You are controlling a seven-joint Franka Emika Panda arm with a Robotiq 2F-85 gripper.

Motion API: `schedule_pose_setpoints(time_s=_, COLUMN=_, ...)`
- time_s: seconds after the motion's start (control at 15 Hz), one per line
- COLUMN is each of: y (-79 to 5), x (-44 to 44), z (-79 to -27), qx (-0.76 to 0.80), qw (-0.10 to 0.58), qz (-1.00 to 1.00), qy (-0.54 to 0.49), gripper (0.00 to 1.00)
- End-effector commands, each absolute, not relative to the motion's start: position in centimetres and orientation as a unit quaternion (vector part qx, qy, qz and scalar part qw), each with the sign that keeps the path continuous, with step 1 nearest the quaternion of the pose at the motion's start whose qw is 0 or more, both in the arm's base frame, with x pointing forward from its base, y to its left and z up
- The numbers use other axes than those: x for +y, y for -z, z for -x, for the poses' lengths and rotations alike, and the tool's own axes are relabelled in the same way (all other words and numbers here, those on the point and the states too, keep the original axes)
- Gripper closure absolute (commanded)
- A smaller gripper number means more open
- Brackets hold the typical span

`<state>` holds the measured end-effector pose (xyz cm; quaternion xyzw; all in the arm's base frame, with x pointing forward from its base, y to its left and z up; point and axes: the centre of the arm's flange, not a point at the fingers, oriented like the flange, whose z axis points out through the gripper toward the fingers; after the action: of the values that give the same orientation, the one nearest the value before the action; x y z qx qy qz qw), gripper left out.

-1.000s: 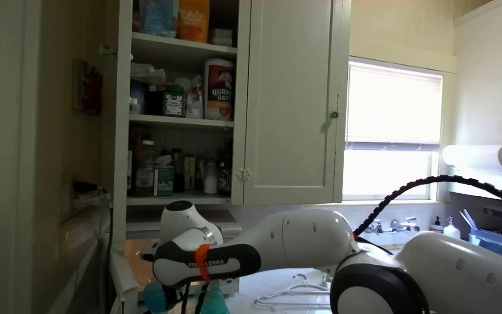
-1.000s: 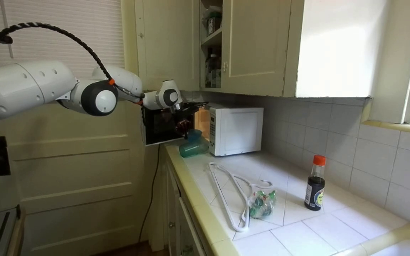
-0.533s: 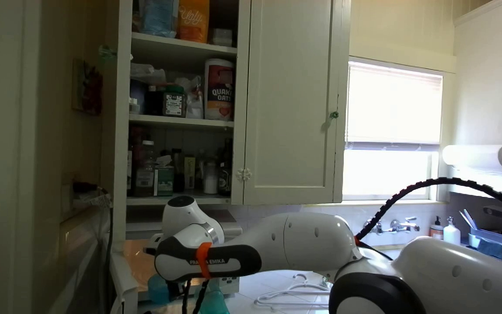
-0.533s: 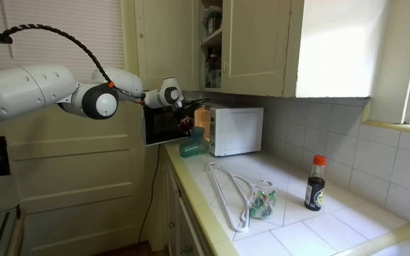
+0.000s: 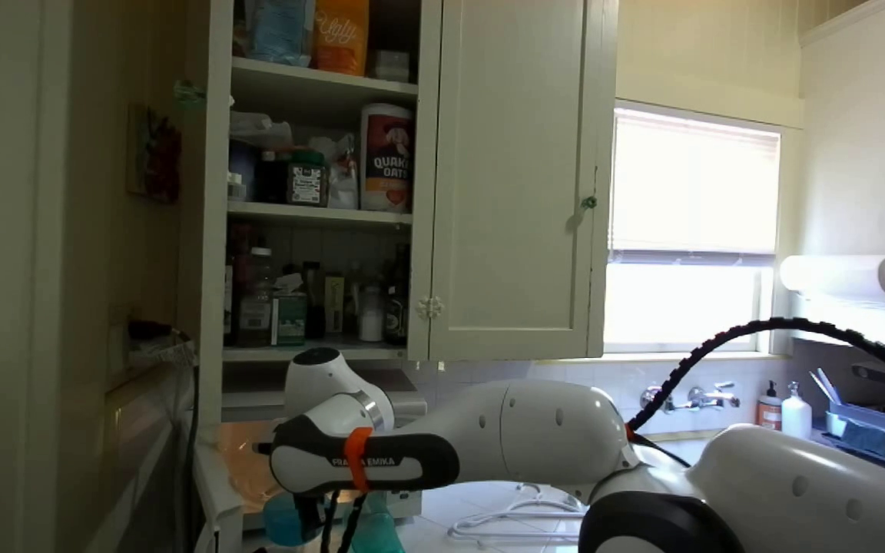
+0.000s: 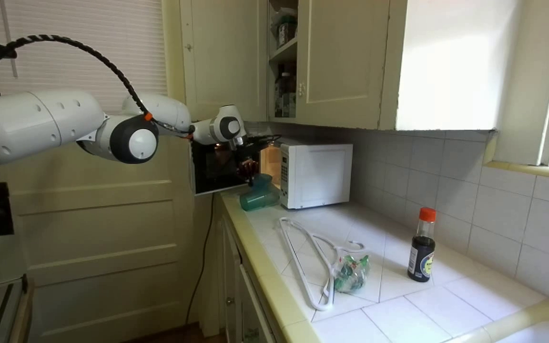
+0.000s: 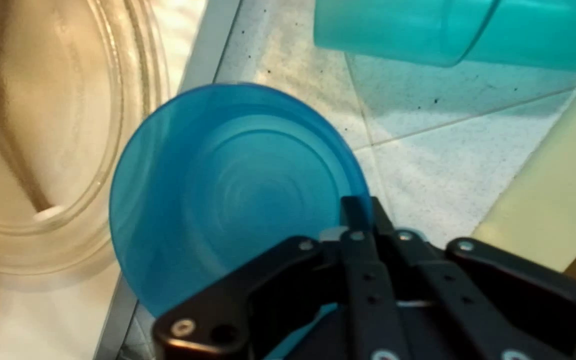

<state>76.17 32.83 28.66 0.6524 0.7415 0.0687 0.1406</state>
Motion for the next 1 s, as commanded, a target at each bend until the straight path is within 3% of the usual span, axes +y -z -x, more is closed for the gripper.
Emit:
schedule_pose_setpoints(time_s=0.0, y=-28.8, x=33.1, z=-76.1, qx=0.745, qw=0.141, qz=-0.648, qy=-0.070, gripper=0.96)
schedule_pose_setpoints(time_s=0.33, y=-29.5, x=34.5, z=-76.7, qx=0.742, qw=0.168, qz=-0.641, qy=-0.099, gripper=0.99)
schedule_pose_setpoints(time_s=0.93, y=-27.8, x=36.3, z=-80.9, qx=0.744, qw=0.150, qz=-0.640, qy=-0.120, gripper=0.99)
